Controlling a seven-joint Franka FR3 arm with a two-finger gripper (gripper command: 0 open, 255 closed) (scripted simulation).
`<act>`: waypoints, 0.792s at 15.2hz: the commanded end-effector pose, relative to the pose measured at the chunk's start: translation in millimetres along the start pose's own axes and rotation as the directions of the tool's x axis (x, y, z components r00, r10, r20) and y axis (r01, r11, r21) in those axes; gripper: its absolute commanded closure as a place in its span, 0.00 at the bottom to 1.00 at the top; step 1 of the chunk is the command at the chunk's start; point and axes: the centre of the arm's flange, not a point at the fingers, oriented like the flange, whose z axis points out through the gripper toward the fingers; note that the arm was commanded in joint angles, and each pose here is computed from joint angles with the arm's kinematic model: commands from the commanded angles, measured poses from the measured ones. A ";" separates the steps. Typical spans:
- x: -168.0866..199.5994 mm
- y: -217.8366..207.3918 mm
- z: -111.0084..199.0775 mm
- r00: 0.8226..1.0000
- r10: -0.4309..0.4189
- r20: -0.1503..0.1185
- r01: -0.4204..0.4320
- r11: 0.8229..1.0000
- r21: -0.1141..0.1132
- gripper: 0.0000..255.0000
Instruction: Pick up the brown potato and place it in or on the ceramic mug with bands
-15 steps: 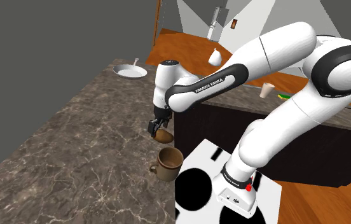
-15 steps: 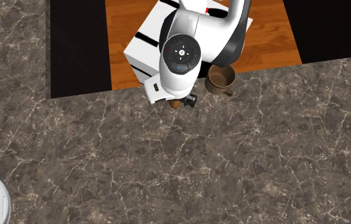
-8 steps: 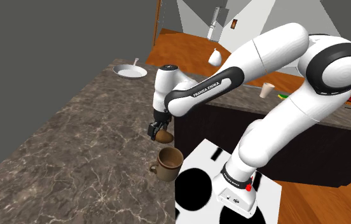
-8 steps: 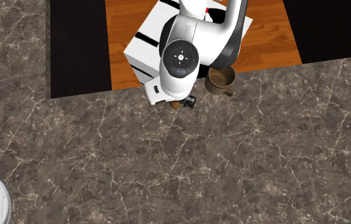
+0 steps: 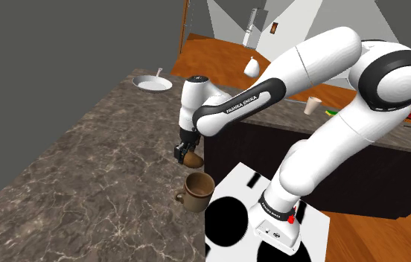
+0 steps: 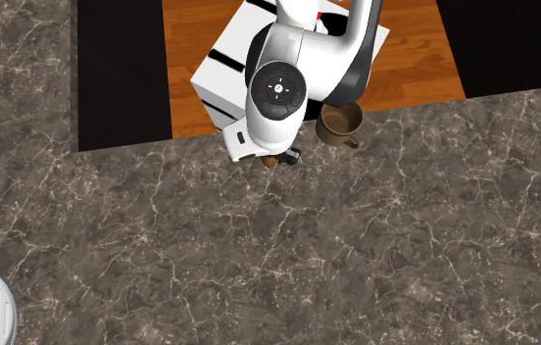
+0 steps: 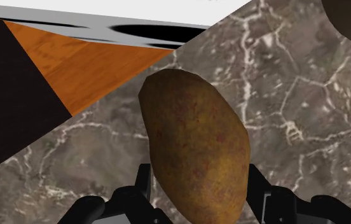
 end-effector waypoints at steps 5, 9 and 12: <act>-0.2 0.0 0.3 1.000 0.000 0.001 0.000 1.000 0.000 1.00; -0.4 1.2 -20.7 1.000 0.000 0.001 0.000 1.000 0.000 1.00; -0.6 2.1 -36.5 1.000 0.000 0.001 0.000 1.000 0.000 1.00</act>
